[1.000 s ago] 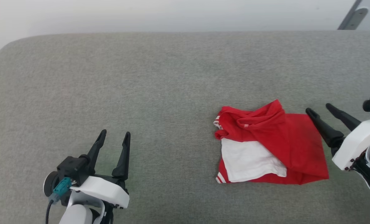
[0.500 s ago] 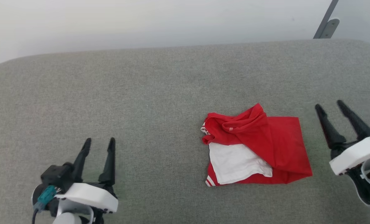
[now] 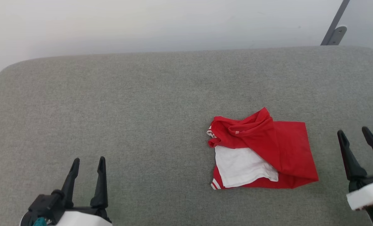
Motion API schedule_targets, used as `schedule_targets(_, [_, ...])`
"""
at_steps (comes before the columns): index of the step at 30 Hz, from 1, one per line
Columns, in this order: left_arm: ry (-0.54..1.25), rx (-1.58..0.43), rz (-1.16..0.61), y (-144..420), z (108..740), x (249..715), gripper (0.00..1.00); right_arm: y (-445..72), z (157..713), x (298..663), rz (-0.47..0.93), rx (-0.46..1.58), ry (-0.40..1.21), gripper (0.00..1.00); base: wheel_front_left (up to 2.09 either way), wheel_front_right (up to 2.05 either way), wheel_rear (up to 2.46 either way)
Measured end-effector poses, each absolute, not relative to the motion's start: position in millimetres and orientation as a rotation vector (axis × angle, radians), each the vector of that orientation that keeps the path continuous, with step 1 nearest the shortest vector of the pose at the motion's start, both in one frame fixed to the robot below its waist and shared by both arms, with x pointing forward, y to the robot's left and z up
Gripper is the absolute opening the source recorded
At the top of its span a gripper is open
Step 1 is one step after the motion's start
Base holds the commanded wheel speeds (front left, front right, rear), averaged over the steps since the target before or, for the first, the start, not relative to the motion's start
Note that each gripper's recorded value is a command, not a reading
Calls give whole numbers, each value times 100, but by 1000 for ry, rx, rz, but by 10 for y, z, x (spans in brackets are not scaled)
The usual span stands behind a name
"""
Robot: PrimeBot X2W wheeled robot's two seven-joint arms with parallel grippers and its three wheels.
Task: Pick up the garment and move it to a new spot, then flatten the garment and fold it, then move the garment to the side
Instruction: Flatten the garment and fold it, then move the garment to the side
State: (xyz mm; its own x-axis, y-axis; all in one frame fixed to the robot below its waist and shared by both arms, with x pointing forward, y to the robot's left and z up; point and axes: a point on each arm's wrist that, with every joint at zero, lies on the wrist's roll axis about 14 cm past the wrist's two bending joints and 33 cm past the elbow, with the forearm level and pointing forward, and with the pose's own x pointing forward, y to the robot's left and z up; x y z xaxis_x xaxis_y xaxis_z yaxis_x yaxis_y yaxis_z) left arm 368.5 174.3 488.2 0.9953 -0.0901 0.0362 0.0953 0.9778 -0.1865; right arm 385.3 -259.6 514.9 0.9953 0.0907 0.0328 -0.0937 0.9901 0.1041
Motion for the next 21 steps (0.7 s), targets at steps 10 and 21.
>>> schedule_targets(10, [-39,-177,-61,1812,4913,3570,100,-2586,5108,3722,81,110,-21,100,0,0,0])
schedule_targets(21, [-18,-188,-83,1709,4846,3650,100,-2516,5012,3824,100,108,53,100,0,0,0])
